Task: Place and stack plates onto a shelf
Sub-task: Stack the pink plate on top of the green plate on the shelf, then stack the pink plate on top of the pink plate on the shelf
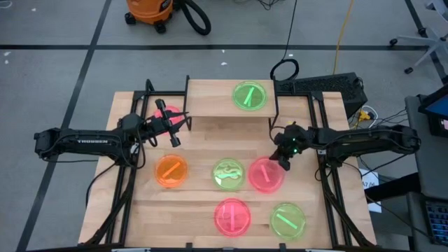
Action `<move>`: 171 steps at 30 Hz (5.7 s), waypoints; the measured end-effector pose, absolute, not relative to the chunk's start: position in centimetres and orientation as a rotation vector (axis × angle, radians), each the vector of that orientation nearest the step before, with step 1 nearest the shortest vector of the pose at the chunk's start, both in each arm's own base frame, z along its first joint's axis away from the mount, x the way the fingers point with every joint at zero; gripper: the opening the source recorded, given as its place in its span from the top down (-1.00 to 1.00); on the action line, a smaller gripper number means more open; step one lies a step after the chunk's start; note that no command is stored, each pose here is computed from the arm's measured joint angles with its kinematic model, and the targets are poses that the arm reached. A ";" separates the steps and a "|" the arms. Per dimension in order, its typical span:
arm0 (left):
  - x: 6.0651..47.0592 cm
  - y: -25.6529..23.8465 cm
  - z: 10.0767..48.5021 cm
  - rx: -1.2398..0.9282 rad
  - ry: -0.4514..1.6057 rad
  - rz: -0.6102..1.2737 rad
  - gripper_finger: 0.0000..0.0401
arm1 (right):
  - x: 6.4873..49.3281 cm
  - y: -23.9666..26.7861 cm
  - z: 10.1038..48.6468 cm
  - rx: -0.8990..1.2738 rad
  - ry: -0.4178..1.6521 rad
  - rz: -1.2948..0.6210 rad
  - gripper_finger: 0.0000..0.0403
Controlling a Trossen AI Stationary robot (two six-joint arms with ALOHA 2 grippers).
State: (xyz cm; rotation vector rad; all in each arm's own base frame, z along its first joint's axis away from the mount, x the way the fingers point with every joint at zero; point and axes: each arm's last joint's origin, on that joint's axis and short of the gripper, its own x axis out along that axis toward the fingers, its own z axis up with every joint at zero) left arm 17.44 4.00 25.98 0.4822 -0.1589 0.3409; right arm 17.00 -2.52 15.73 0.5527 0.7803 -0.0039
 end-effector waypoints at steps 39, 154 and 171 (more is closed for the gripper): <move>17.4 4.0 26.0 0.470 -0.162 0.342 0.57 | 20.1 -20.0 30.3 0.342 0.211 -0.553 1.00; 18.8 4.5 14.4 0.125 1.251 0.698 0.57 | 14.4 -6.1 24.8 -0.055 -0.146 -0.039 0.41; 18.6 5.6 14.0 0.145 1.301 0.712 0.57 | 14.4 -6.1 24.7 -0.055 -0.138 -0.039 0.41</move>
